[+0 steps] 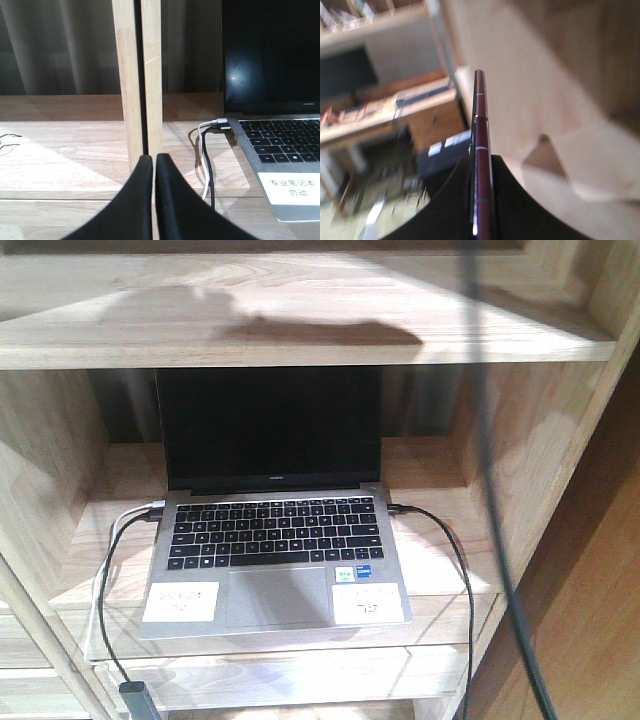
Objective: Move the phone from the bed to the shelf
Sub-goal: 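Lower the phone onto the upper shelf and open the right gripper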
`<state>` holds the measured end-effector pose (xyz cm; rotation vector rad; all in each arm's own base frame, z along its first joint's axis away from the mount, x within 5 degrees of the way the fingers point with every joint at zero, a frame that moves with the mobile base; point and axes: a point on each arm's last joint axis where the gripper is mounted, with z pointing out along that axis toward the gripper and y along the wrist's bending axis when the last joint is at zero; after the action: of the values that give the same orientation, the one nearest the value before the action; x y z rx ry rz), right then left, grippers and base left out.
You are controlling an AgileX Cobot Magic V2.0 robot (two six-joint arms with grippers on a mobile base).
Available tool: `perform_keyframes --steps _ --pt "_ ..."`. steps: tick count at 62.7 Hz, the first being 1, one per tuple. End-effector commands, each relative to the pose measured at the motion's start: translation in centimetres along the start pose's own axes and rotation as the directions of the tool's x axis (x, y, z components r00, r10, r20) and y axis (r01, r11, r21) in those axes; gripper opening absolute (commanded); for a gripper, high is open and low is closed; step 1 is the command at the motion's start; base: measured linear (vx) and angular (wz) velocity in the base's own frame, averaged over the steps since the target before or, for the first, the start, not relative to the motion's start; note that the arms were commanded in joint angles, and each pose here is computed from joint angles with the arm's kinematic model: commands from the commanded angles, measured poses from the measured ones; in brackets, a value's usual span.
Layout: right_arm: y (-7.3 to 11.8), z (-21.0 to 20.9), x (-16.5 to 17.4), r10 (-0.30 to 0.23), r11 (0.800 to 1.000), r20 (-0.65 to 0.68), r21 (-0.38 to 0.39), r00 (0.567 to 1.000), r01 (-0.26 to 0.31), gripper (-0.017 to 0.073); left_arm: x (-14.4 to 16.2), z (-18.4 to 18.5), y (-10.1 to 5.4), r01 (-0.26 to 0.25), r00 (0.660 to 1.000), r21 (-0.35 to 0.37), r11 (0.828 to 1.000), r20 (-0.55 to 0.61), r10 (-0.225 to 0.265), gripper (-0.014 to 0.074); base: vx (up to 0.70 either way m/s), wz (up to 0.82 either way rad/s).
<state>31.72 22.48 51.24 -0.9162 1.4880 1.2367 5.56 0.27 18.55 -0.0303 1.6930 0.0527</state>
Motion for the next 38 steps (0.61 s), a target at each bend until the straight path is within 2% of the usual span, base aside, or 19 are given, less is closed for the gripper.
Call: perform_keyframes --steps 1,8,16,30,38 --pt "0.7 -0.2 -2.5 -0.014 1.0 0.173 0.015 0.985 0.011 -0.0002 -0.4 0.0 0.0 0.009 0.997 -0.003 1.0 0.071 -0.009 0.0001 0.0 0.0" --pt "-1.1 1.6 -1.6 0.003 0.998 0.197 0.058 0.98 -0.014 -0.0002 -0.4 0.0 0.0 0.009 0.997 -0.003 1.0 0.071 -0.009 0.0001 0.0 0.0" --pt "-3.1 3.5 -0.1 -0.007 0.994 0.202 0.104 0.979 -0.014 -0.0002 -0.4 0.0 0.0 0.009 0.997 -0.003 1.0 0.071 -0.009 0.0001 0.0 0.0" --pt "-6.2 5.7 2.5 0.027 0.987 0.181 0.15 0.983 -0.055 -0.0002 -0.4 0.0 0.0 0.009 0.997 -0.003 1.0 0.071 -0.009 0.0001 0.0 0.0" --pt "-7.1 6.3 3.5 0.042 0.985 0.166 0.158 0.985 -0.068 -0.0002 -0.4 0.0 0.0 0.009 0.997 -0.003 1.0 0.071 -0.009 0.0001 0.0 0.0"
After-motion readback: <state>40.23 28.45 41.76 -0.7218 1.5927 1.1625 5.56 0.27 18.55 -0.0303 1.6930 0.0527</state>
